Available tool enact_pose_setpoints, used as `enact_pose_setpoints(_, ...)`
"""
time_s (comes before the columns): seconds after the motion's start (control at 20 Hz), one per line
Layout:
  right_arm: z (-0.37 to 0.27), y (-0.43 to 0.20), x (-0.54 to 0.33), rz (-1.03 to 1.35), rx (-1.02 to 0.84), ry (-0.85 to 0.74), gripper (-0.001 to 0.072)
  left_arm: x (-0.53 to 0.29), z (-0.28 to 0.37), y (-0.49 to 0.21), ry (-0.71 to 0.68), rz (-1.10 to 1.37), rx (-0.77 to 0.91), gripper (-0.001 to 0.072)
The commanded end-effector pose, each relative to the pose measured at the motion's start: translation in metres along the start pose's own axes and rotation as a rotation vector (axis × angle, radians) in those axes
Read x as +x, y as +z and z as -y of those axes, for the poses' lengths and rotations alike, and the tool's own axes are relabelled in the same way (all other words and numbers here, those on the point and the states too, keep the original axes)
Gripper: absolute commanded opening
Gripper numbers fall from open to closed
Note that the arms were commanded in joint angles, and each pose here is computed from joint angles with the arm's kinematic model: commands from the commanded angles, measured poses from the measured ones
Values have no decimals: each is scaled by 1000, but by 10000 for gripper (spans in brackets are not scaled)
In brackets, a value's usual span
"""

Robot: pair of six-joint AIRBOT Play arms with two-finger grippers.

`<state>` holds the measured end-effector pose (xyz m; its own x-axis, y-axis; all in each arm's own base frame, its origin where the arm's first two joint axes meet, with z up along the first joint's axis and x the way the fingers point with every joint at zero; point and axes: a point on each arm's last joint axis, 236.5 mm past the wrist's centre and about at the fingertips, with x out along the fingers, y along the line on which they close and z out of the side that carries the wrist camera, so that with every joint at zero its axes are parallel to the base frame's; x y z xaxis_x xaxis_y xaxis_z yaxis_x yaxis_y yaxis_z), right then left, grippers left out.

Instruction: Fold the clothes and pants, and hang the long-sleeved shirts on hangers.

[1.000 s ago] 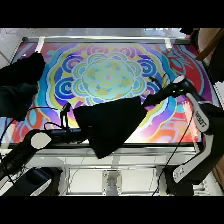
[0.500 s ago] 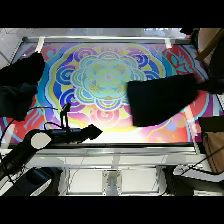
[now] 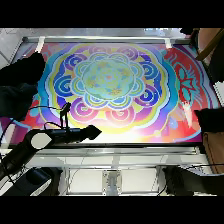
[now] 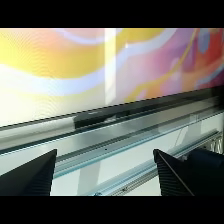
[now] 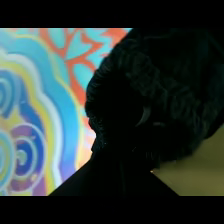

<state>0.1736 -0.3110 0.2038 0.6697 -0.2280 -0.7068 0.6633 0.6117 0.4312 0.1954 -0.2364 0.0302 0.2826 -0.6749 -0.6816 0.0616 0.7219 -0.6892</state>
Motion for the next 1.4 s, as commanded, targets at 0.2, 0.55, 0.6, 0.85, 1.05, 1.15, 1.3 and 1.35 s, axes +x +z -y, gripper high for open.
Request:
enact_pose_setpoints(0.2, 73, -43, -8, -170, 113, -266, 26, 0, -1, 0, 2, 1, 2, 690)
enact_pose_setpoints(0.55, 112, -56, -32, -213, 225, -504, 522, 0, 1, 0, -5, -1, -20, 690)
enact_pose_setpoints(0.6, 110, -49, -38, -186, 230, -514, 524, 0, 1, 0, -5, -1, -20, 690)
enact_pose_setpoints(0.85, 17, 36, -46, 131, 248, -196, 514, 0, -1, 0, 4, 2, -11, 690)
enact_pose_setpoints(1.05, -174, 41, -44, 132, 1, 387, 438, 0, 2, -1, -8, -2, -23, 691)
enact_pose_setpoints(1.15, -229, 4, -38, 53, -178, 428, 438, 0, 2, -1, -8, -2, -23, 691)
enact_pose_setpoints(1.3, -278, -65, -26, -110, -431, 416, 437, 0, 2, -1, -8, -2, -23, 691)
enact_pose_setpoints(1.35, -288, -94, -24, -198, -515, 415, 437, 0, 2, -1, -8, -2, -23, 691)
